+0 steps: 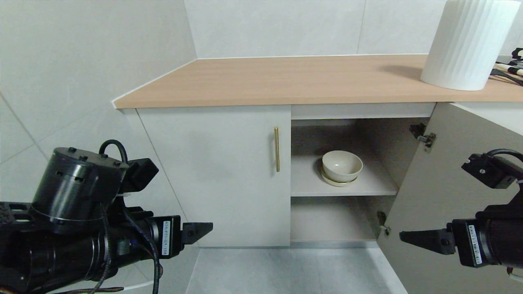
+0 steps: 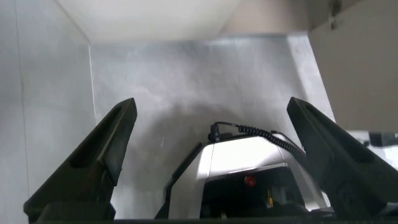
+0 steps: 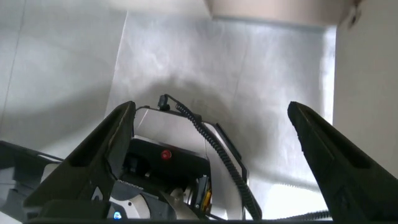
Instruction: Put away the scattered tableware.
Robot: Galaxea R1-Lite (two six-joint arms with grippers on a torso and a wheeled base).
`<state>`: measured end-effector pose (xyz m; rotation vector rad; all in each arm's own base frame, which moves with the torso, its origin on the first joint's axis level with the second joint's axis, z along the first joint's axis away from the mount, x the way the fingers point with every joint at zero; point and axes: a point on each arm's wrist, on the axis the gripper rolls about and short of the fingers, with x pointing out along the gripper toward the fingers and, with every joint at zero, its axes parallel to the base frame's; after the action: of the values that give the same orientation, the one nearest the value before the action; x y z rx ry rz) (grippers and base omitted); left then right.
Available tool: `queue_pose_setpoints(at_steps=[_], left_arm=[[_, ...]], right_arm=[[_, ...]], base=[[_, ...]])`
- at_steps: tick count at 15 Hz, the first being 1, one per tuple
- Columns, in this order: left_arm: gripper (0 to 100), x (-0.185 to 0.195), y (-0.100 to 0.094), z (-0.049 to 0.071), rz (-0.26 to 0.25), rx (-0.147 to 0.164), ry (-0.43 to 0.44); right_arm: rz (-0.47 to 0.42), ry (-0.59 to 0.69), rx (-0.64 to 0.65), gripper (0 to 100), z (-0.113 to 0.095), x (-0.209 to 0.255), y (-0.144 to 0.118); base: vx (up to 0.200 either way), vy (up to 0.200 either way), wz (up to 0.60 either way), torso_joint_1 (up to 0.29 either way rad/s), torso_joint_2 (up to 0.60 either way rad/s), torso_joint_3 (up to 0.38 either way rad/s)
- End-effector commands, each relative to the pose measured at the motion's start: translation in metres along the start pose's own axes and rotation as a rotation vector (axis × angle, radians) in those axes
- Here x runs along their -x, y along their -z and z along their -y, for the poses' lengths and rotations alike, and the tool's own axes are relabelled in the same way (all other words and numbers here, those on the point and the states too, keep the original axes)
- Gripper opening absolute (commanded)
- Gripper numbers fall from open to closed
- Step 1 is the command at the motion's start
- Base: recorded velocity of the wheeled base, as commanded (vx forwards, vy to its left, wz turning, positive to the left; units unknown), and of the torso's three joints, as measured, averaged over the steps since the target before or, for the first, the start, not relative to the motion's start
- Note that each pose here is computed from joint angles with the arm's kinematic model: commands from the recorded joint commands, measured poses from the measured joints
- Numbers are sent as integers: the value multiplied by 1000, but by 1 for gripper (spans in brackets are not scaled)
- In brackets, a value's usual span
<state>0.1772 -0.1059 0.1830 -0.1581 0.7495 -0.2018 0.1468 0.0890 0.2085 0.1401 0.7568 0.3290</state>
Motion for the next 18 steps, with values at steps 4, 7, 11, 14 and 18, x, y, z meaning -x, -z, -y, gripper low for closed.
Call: queue_pose_setpoints(at_steps=[4,7,11,14,18], left_arm=[[100,-3,1,0,-10,-2,-5],[100,-3,1,0,-10,-2,-5],[100,-4,2,0,-14,-4,-7],[100,-4,2,0,-14,-5,-7],[100,-4,2,0,-12,-6,-10]], right_arm=[[-18,7,1,100,0,-5,1],[-22,9,5,100,0,-5,2],[-24,9,14,100,1,-5,3],[-24,9,15,100,1,-4,3],[-76,26,96,100,6,10,13]], base=[[-200,0,0,1,0,5],[0,0,0,0,0,0],[0,0,0,0,0,0],[0,0,0,0,0,0],[0,-150,0,2,2,4]])
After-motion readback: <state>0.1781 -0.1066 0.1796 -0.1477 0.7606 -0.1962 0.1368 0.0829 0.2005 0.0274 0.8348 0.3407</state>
